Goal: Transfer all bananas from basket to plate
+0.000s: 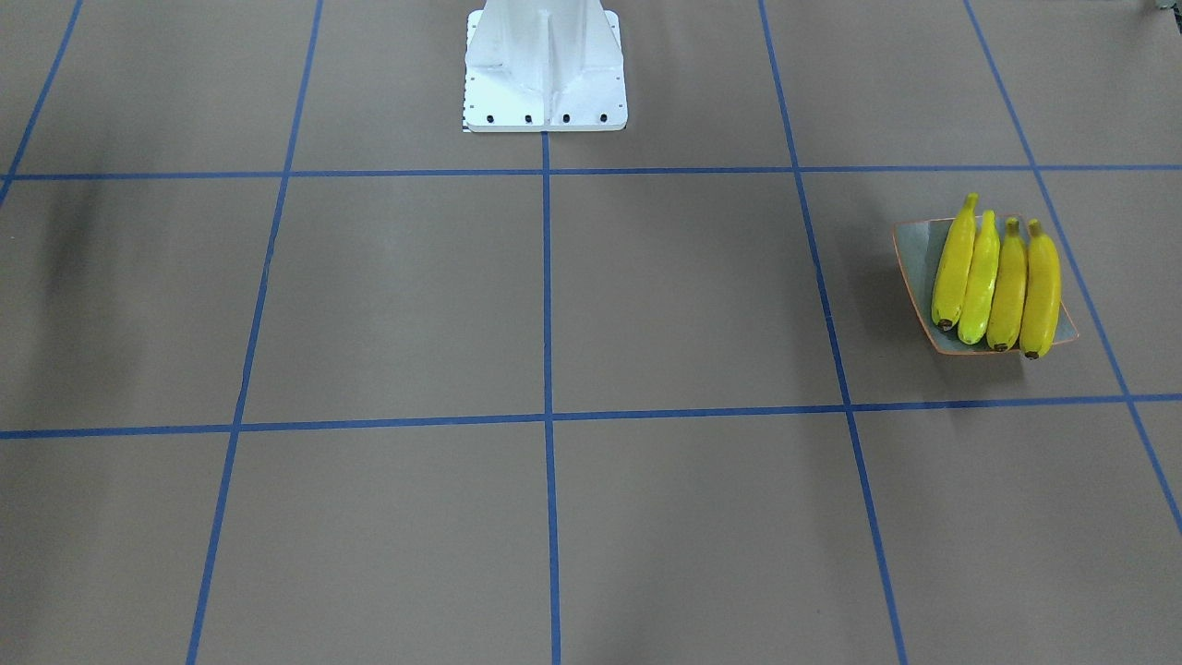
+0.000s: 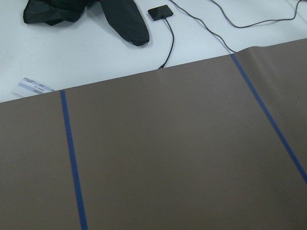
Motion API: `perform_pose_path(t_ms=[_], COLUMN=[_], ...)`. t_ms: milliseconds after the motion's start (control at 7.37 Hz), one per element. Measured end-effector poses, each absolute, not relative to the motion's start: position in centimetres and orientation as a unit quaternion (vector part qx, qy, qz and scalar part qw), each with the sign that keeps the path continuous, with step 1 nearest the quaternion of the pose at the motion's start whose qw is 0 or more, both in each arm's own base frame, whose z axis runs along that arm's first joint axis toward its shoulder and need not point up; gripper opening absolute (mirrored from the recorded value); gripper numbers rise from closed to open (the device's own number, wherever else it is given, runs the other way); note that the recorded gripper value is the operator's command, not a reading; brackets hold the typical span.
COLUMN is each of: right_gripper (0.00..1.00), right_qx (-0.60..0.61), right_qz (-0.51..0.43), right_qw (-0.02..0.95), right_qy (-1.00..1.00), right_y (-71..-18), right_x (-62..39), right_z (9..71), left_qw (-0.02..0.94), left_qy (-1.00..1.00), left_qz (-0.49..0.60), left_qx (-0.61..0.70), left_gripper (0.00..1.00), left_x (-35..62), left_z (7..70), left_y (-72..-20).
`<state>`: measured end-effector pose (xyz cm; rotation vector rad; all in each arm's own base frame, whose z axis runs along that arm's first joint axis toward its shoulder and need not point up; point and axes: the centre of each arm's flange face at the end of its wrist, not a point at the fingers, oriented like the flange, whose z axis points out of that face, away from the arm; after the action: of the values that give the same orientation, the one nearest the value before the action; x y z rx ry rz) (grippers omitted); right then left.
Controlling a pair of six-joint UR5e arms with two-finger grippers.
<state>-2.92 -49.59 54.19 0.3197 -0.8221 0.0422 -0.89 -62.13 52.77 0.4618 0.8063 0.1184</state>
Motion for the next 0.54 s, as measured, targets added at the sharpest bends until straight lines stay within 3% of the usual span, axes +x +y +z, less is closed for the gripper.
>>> perform_pose_path(t_ms=[272, 543], right_gripper=[1.0, 1.0], right_qx=[0.139, 0.114], right_qz=[-0.01, -0.037], right_qw=[0.916, 0.923], right_qy=[-0.375, -0.365], right_y=[-49.4, -49.3], right_x=[-0.3, 1.5], right_z=[56.2, 57.1], left_qw=[0.909, 0.918], left_qy=[0.373, 0.368], left_qz=[0.08, 0.092], left_qx=[0.165, 0.119], left_gripper=[0.99, 0.99], left_x=[-1.4, -1.8], left_z=[49.9, 51.6], left_y=[-59.7, -56.0])
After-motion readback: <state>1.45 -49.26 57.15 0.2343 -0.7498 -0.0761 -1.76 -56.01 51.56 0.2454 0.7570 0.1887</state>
